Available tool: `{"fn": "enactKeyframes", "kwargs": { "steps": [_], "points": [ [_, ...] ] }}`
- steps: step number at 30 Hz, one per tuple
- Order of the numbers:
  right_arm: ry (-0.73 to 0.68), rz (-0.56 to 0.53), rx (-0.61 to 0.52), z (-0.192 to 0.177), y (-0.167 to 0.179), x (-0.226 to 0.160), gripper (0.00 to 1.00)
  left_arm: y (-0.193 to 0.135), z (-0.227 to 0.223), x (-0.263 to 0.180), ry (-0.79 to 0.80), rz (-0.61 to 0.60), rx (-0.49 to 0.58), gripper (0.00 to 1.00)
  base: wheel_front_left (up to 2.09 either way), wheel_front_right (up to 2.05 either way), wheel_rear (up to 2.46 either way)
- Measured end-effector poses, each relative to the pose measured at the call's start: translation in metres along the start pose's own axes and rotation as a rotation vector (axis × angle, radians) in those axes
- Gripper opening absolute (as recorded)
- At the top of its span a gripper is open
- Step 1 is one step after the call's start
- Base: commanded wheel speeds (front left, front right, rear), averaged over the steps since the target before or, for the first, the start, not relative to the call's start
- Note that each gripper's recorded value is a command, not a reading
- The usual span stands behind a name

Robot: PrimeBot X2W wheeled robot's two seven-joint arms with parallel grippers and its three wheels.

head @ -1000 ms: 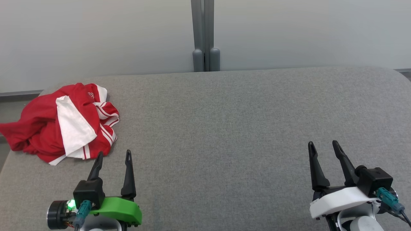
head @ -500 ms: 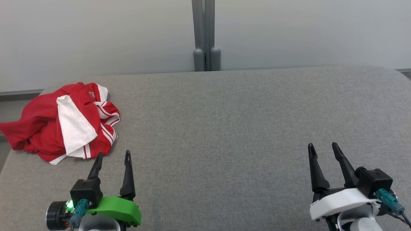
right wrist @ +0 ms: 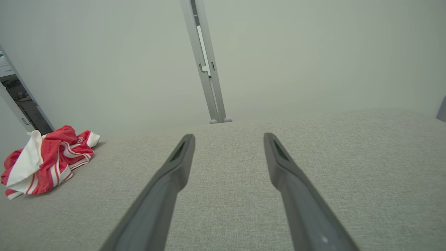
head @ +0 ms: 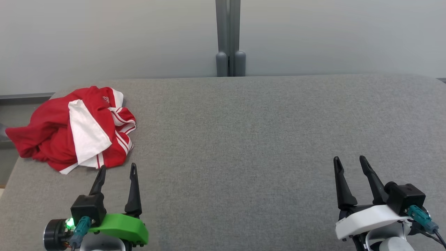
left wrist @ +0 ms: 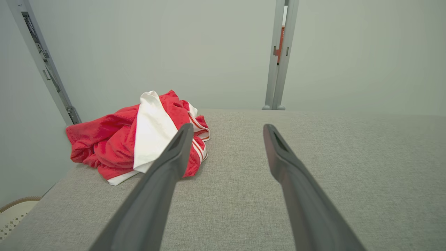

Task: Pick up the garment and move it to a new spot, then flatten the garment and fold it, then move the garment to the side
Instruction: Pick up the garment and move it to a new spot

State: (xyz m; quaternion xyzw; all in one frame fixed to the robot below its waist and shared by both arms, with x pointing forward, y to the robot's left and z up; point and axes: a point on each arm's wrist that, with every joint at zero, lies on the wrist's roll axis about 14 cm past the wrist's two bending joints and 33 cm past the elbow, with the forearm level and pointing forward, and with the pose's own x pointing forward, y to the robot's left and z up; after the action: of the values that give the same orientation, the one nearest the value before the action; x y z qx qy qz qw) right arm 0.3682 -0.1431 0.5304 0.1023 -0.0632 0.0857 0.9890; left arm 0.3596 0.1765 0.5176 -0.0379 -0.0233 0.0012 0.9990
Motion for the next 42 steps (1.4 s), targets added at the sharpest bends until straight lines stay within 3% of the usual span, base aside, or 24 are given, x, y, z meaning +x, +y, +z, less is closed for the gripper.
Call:
{"fn": "enactKeyframes", "kwargs": {
  "steps": [14, 42],
  "points": [
    [0.04, 0.104, 0.025, -0.015, 0.035, 0.016, 1.0, 0.047, 0.004, -0.022, -0.003, 0.141, 0.019, 1.0, 0.0, 0.0, 0.0],
    [0.145, 0.444, 0.075, -0.056, 0.152, 0.046, 1.0, 0.153, 0.0, -0.125, 0.004, 0.544, 0.034, 1.0, 0.0, 0.0, 0.0]
  ]
}}
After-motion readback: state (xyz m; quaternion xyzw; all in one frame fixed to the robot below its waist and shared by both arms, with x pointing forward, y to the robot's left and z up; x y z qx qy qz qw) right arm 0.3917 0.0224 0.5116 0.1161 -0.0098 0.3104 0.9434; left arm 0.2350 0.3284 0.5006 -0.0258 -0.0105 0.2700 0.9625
